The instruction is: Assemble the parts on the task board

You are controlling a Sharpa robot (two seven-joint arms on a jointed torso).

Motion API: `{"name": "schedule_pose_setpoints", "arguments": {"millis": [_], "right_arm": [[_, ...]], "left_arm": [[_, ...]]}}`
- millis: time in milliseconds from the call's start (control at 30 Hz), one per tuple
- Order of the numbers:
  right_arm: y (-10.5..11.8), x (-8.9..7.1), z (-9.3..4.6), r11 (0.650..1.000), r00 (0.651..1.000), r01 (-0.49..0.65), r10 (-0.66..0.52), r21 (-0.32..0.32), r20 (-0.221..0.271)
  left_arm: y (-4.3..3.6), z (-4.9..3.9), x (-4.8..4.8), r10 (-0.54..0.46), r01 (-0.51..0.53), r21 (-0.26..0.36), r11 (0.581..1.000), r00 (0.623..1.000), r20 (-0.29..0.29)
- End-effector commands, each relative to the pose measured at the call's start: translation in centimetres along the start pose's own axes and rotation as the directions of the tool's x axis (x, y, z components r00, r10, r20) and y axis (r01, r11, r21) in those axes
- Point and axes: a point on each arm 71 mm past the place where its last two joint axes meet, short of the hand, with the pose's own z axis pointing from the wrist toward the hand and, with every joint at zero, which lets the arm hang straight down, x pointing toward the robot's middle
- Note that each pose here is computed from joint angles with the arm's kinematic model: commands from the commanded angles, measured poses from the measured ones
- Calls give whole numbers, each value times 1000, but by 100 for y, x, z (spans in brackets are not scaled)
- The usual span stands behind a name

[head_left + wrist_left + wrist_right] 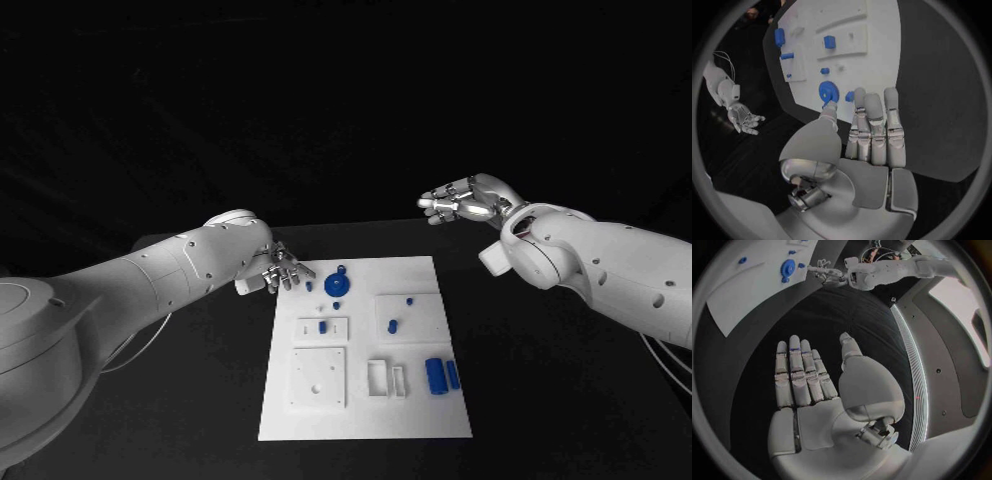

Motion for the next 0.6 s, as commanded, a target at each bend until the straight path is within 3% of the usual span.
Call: {"name": "schedule_pose_setpoints", "arguments": {"millis": [33, 600], "right_arm": [[12, 13, 1, 1000, 1000, -3, 3, -9, -8], [24, 28, 5, 1000, 1000, -4, 4, -13, -8]], "left_arm": [[-26, 16, 38, -8, 9, 31, 999, 1000, -27], [22, 132, 189, -44, 44, 17, 999, 998, -43]]}}
